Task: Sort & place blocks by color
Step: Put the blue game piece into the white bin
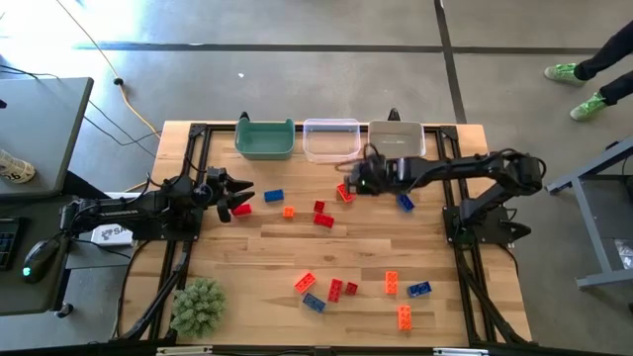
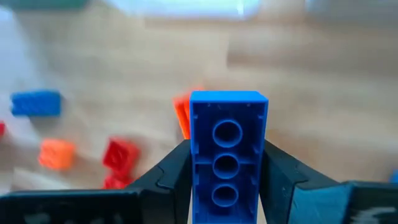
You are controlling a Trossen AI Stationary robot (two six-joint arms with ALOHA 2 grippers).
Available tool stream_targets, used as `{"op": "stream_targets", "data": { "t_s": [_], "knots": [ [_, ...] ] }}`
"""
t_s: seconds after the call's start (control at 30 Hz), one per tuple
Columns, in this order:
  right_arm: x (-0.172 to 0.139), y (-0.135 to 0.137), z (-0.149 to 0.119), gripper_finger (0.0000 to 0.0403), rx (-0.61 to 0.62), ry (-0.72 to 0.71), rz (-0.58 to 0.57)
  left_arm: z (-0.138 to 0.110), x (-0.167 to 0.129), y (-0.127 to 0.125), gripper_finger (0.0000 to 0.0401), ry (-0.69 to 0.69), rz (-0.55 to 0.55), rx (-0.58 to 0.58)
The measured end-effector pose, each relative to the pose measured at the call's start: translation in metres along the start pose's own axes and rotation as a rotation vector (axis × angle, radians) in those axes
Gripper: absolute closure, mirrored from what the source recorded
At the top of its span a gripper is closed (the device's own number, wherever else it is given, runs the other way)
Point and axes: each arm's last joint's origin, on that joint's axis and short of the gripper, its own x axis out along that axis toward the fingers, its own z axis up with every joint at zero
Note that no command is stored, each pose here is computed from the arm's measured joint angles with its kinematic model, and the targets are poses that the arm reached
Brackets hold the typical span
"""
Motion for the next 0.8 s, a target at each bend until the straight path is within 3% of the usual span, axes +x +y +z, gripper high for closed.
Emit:
{"op": "stream_targets", "data": {
  "t_s": [0.2, 0.37, 0.57, 0.8],
  "knots": [
    [-0.02, 0.004, 0.049, 0.0283, -0.101, -0.142, -0.056, 0.0, 0.0, 0.0, 0.0201, 0.0, 0.0, 0.0],
    [-0.028, -0.011, 0.089, 0.0282, -0.155, -0.222, -0.176, 0.0, 0.0, 0.0, 0.0201, 0.0, 0.0, 0.0],
    [-0.014, -0.054, 0.126, 0.0282, -0.118, -0.157, -0.278, 0.0, 0.0, 0.0, 0.0201, 0.0, -0.001, -0.033],
    [0.01, -0.102, 0.14, 0.0282, -0.06, -0.053, -0.321, 0.0, 0.0, 0.0, 0.0201, 0.0, 0.0, -0.034]
  ]
}}
